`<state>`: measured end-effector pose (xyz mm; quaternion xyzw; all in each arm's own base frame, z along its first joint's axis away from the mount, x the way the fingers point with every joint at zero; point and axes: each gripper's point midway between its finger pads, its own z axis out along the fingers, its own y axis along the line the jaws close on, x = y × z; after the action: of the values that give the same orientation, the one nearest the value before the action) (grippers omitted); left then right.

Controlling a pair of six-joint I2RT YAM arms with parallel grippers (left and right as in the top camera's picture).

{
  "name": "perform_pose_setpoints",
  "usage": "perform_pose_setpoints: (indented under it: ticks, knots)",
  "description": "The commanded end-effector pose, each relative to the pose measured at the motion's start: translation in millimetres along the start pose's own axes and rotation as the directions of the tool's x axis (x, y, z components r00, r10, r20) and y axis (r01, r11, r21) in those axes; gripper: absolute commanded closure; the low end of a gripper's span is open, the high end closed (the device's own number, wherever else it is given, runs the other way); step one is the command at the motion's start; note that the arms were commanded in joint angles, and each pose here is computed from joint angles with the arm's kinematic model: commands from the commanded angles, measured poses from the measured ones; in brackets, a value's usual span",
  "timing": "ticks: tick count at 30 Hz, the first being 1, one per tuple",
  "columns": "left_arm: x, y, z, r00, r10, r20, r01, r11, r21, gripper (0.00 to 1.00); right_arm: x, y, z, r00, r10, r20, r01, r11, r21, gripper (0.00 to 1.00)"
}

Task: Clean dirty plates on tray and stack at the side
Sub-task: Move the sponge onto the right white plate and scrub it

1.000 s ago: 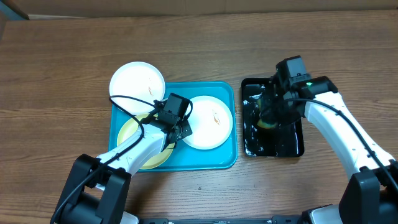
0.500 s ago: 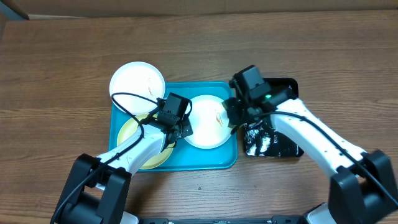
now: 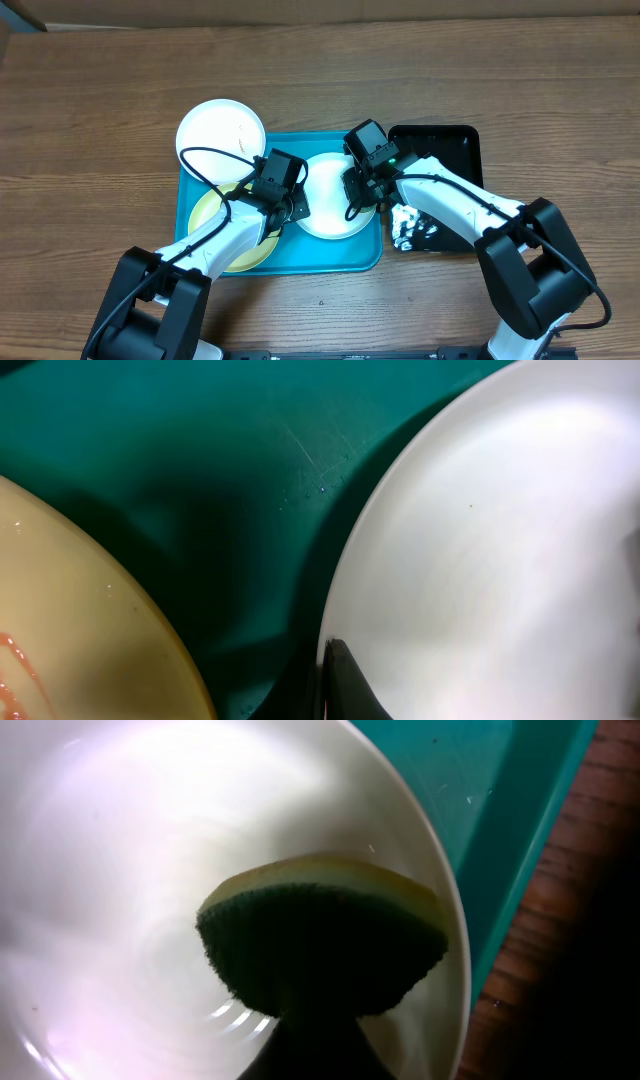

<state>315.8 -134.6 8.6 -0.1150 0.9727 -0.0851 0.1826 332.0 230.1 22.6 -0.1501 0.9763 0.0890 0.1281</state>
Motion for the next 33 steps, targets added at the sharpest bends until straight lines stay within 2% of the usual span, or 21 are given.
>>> perform_pose_setpoints:
  ticks: [1,2,3,7,9,13,15,19,23,33]
  knots:
    - [16,5,8,0.998,0.033,-0.053,-0.034,0.999,-0.008,0.96,-3,-5,2,1.0,-0.008,0.017,0.007,1.0,0.03,0.72]
    - [16,5,8,0.998,0.033,-0.053,-0.034,0.999,-0.008,0.96,-3,-5,3,1.0,-0.008,0.015,0.007,1.0,0.03,0.63]
    - [16,5,8,0.998,0.033,-0.054,-0.034,0.999,-0.007,0.96,-2,-5,4,1.0,-0.009,0.013,0.008,0.999,0.031,0.59]
    - [16,5,8,0.998,0.033,-0.054,-0.034,0.999,-0.007,0.96,2,-7,14,1.0,-0.008,-0.008,0.008,0.999,0.037,0.59]
    - [16,5,8,0.998,0.033,-0.054,-0.034,0.999,-0.007,0.96,5,-9,21,1.0,-0.007,-0.024,0.008,0.999,0.042,0.63]
    - [16,5,8,0.998,0.034,-0.056,-0.034,0.999,-0.004,0.96,6,-9,27,0.999,-0.005,-0.031,0.006,0.999,0.044,0.87]
    - [16,5,8,0.998,0.033,-0.056,-0.034,0.999,-0.004,0.96,5,-9,27,0.999,0.02,-0.025,-0.019,0.999,0.043,0.96]
    - [17,4,8,0.998,0.033,-0.059,-0.033,0.999,0.001,0.96,6,-4,27,0.994,0.103,-0.028,-0.102,0.995,0.022,0.96]
    - [17,4,8,0.998,0.033,-0.059,-0.033,0.999,0.001,0.96,8,15,28,0.995,0.085,-0.042,-0.088,0.995,-0.051,0.96]
    - [18,5,8,0.997,0.034,-0.062,-0.034,0.999,-0.002,0.96,1,48,32,1.0,0.026,0.006,-0.025,0.995,-0.095,0.96]
